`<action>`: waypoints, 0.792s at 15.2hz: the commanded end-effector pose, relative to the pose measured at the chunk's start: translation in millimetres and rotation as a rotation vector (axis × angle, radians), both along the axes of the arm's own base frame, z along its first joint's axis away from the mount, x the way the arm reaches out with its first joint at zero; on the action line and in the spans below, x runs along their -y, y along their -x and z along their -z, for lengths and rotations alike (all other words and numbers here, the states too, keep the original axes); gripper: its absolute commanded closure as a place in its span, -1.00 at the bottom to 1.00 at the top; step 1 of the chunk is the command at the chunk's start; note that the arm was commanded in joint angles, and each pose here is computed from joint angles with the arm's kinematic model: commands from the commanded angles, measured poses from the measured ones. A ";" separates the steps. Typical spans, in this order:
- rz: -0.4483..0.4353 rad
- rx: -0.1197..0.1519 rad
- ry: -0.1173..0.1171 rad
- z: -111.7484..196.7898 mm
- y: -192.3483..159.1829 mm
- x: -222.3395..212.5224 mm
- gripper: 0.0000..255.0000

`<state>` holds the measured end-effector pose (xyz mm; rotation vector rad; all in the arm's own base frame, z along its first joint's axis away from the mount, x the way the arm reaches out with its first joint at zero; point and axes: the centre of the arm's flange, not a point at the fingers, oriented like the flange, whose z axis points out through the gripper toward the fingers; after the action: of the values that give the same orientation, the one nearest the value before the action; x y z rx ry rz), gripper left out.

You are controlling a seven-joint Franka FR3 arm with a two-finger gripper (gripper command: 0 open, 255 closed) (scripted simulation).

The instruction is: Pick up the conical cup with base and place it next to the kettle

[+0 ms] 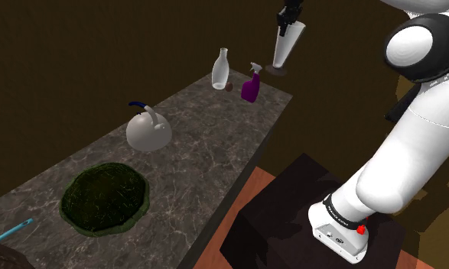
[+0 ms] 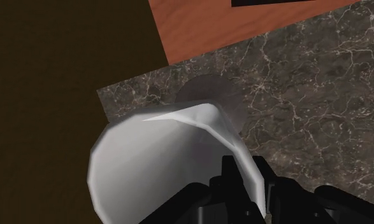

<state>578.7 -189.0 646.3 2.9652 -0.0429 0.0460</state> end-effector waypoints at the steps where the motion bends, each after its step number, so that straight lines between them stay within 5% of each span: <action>1: 0.002 0.001 0.001 2.7 -4.4 -27.3 1.00; 12: 0.002 0.001 0.001 2.0 -20.2 -171.7 1.00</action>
<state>596.7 -30.4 643.8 2.9643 -0.0439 0.0464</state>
